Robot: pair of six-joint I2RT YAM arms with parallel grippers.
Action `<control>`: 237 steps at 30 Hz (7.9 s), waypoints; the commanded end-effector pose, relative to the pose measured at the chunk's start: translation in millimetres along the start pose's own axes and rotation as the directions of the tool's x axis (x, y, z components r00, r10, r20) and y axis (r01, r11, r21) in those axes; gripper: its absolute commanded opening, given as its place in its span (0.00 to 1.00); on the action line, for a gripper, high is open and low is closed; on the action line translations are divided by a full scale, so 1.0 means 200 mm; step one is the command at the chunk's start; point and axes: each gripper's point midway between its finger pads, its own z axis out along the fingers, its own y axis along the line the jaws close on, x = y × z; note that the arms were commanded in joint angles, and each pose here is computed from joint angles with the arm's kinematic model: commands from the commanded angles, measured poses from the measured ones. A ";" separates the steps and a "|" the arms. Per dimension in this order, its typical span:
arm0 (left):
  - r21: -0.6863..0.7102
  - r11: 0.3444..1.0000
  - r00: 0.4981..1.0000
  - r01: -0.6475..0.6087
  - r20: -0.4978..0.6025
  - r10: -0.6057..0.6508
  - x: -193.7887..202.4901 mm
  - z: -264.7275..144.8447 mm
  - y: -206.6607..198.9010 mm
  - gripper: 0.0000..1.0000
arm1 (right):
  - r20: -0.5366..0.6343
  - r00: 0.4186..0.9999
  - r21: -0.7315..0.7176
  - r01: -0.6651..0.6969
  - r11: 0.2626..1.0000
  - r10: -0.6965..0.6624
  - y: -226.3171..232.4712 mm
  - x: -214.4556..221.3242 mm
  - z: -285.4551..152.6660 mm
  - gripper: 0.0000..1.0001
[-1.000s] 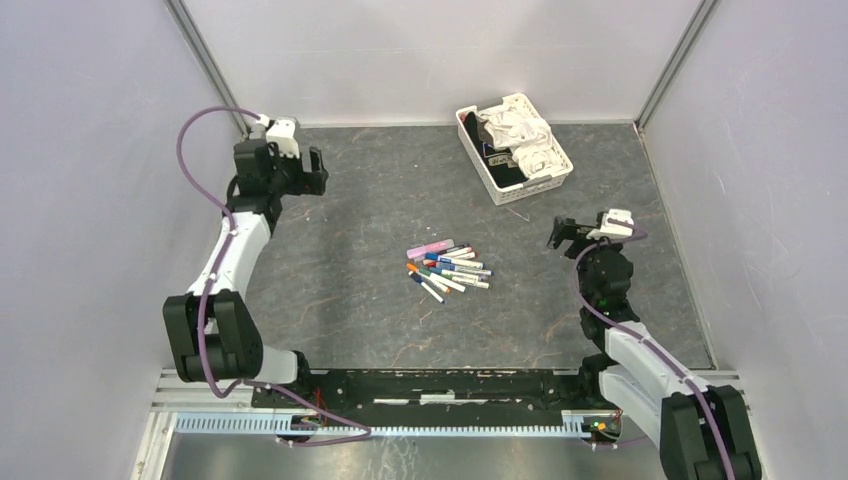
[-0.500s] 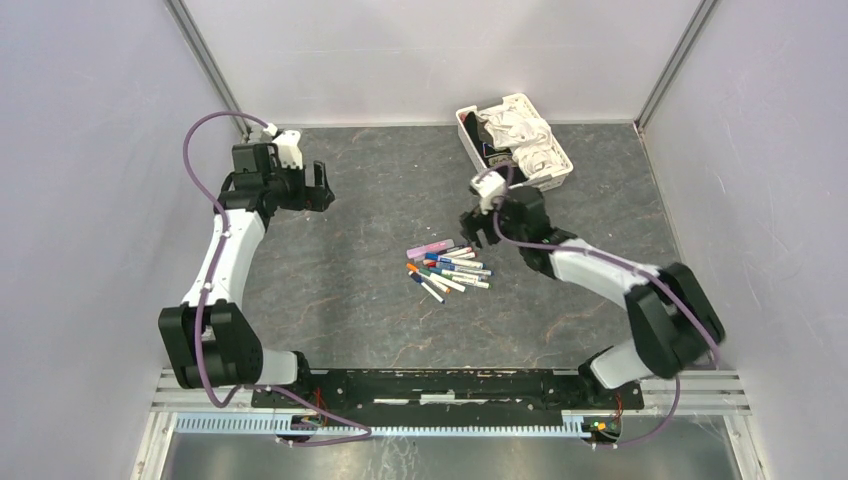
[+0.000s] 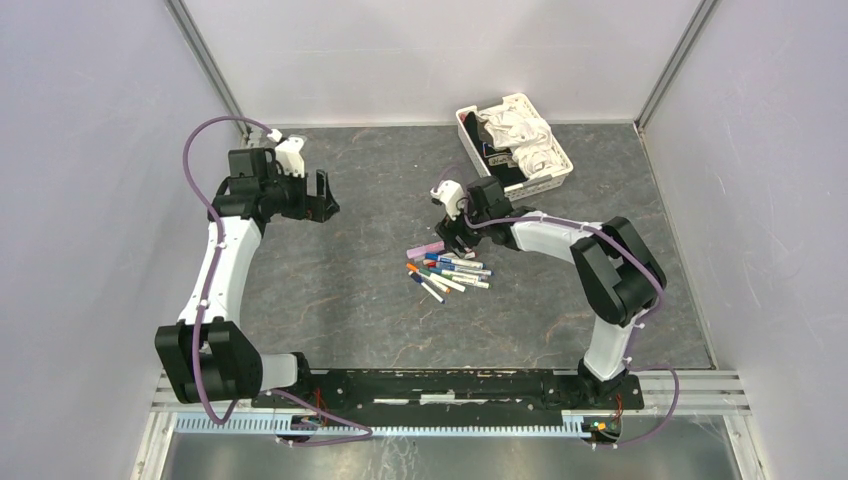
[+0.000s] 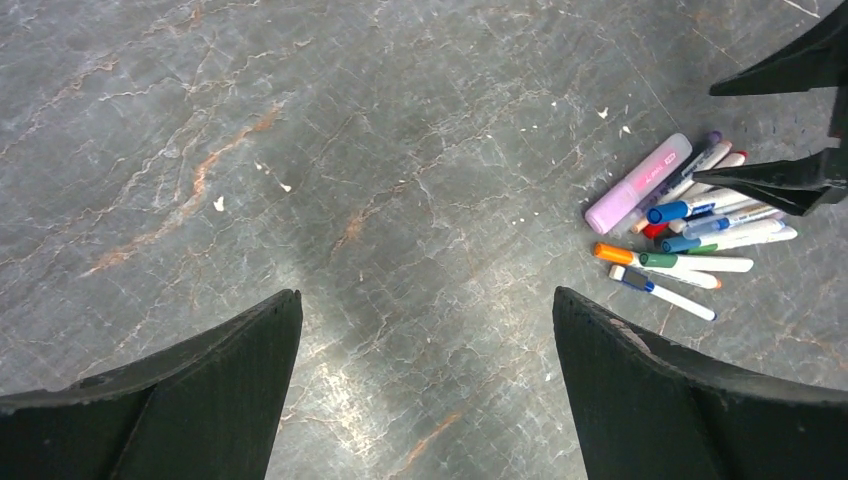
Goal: Open the pen caps
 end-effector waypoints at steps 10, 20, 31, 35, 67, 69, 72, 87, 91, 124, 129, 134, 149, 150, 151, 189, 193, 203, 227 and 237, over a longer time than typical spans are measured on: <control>0.078 0.994 0.997 -0.078 0.029 0.076 -0.08 -0.06 -0.07 1.00 | 0.045 0.996 -0.052 0.079 0.996 -0.077 0.00 -0.12 0.09 0.76; 0.096 0.992 0.995 -0.088 0.050 0.084 -0.12 -0.08 -0.09 1.00 | 0.021 0.990 -0.094 0.144 0.985 -0.143 0.04 -0.13 0.14 0.77; 0.122 0.983 0.990 -0.140 0.034 0.137 -0.13 -0.16 -0.14 1.00 | -0.012 0.978 -0.126 0.206 0.970 -0.209 0.12 -0.09 0.20 0.78; 0.147 0.974 0.985 -0.170 0.025 0.168 -0.14 -0.20 -0.16 1.00 | -0.022 0.977 -0.141 0.209 0.968 -0.214 0.14 -0.08 0.24 0.77; 0.444 0.774 0.884 -0.452 0.109 0.454 0.16 -0.12 -0.39 1.00 | 0.189 0.980 -0.259 0.113 0.959 -0.065 0.29 -0.49 0.01 0.00; 0.448 0.727 0.844 -0.520 0.144 0.516 0.17 -0.12 -0.41 1.00 | 0.204 0.979 -0.331 0.090 0.939 -0.022 0.36 -0.53 -0.03 0.00; 0.445 0.600 0.732 -0.664 0.227 0.642 0.21 -0.13 -0.49 1.00 | 0.187 0.981 -0.471 0.046 0.881 0.048 0.49 -0.55 -0.10 0.00; 0.261 -0.068 0.039 -0.963 0.382 0.923 0.30 -0.06 -0.65 0.96 | 0.048 0.959 -0.778 -0.139 0.613 0.279 0.84 -0.55 -0.32 0.00; 0.256 -0.146 -0.032 -0.956 0.400 0.916 0.32 -0.06 -0.70 0.89 | 0.054 0.947 -0.803 -0.147 0.578 0.316 0.87 -0.59 -0.34 0.00; 0.183 -0.285 -0.194 -0.941 0.400 0.896 0.36 -0.08 -0.81 0.02 | 0.048 0.950 -0.829 -0.134 0.543 0.307 0.98 -0.62 -0.34 0.12; 0.200 -0.258 -0.195 -0.945 0.288 0.938 0.33 -0.03 -0.70 0.02 | -0.016 0.961 -0.779 -0.185 0.599 0.277 0.92 -0.46 -0.35 0.00; 0.150 -0.222 -0.196 -0.964 0.169 0.966 0.21 0.04 -0.45 0.02 | -0.080 0.957 -0.730 -0.246 0.638 0.278 0.84 -0.22 -0.38 0.00; 0.177 -0.086 -0.047 -0.980 0.216 0.975 0.28 0.04 -0.57 0.05 | -0.044 0.929 -0.642 -0.309 0.702 0.368 0.65 -0.18 -0.47 0.00; 0.169 -0.089 -0.044 -0.982 0.249 0.967 0.27 0.02 -0.62 0.03 | -0.046 0.934 -0.637 -0.300 0.710 0.354 0.65 -0.20 -0.46 0.00; 0.162 -0.086 -0.040 -0.983 0.267 0.963 0.26 0.01 -0.65 0.02 | -0.052 0.934 -0.624 -0.306 0.719 0.353 0.63 -0.20 -0.45 0.00; 0.344 0.566 0.525 -0.749 -0.212 0.824 0.64 0.74 -0.45 0.27 | 0.015 0.833 0.552 -0.469 0.690 0.554 -0.39 0.73 -0.64 0.41; 0.341 0.576 0.550 -0.743 -0.179 0.816 0.58 0.72 -0.49 0.42 | 0.069 0.842 0.536 -0.483 0.693 0.534 -0.41 0.62 -0.67 0.44; 0.314 0.609 0.620 -0.728 -0.078 0.781 0.16 0.47 -0.63 1.00 | 0.102 0.965 0.232 -0.260 0.937 0.243 -0.17 0.08 -0.52 0.48; 0.398 0.767 0.805 -0.503 -0.109 0.584 0.12 0.07 -0.57 1.00 | -0.145 0.989 -0.066 -0.043 0.997 0.033 0.16 0.15 -0.03 0.39; 0.415 0.758 0.806 -0.502 -0.092 0.585 0.11 0.04 -0.59 1.00 | -0.157 0.987 -0.089 -0.041 0.995 0.027 0.26 0.23 -0.08 0.39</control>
